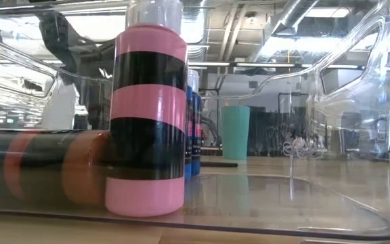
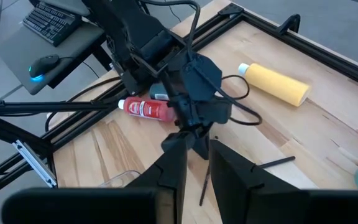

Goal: Pick & Place Paint Supplies
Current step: Adjust the paint brushes on the table, then put the silver paint brush into the green cup

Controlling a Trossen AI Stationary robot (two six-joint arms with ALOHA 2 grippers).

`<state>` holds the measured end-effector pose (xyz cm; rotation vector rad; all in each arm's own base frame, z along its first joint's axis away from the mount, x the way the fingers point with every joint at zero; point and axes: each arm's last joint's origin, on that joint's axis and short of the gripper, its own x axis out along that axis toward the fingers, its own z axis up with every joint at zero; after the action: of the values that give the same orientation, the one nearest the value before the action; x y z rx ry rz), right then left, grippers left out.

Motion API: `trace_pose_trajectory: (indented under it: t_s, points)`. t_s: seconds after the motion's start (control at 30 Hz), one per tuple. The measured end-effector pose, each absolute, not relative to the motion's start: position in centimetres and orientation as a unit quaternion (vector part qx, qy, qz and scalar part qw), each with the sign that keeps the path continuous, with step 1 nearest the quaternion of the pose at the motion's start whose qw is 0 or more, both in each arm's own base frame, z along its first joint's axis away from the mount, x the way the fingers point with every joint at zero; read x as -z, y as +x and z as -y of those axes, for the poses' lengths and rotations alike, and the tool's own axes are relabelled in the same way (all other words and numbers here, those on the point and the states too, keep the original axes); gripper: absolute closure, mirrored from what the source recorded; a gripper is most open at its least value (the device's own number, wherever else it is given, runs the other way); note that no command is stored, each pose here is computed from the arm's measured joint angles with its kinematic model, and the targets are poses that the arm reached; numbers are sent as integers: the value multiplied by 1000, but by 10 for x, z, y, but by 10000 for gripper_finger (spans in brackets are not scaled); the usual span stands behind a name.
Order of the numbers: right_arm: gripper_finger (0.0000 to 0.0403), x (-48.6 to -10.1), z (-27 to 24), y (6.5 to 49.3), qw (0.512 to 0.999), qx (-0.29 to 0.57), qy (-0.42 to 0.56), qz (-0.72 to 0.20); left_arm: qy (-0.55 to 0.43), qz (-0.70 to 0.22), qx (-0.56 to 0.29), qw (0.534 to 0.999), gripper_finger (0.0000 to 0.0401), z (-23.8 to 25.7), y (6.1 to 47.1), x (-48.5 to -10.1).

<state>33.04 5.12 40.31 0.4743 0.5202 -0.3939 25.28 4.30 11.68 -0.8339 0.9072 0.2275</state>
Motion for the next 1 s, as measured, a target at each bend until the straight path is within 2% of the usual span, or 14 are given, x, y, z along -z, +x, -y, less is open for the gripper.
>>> trace_pose_trajectory:
  t_s: [0.3,0.47,0.63,0.73,0.87,1.0]
  points:
    - [341,-402,-49,334,920,197,233,-246,-392,-377,-95,834,400,-44,257,-144]
    - [341,-392,-44,346,916,209,233,-251,-390,-353,-129,841,400,-47,241,-170]
    - [341,-368,-41,368,893,238,276,-266,-388,-332,-162,845,400,-48,214,-198]
    - [341,-349,-38,386,870,260,329,-258,-381,-292,-141,866,400,-43,201,-220]
    - [341,-331,-36,402,843,247,393,-272,-343,-228,-112,904,400,-32,183,-247]
    - [341,-303,-36,418,835,236,384,-315,-334,-184,-101,919,400,-24,163,-255]
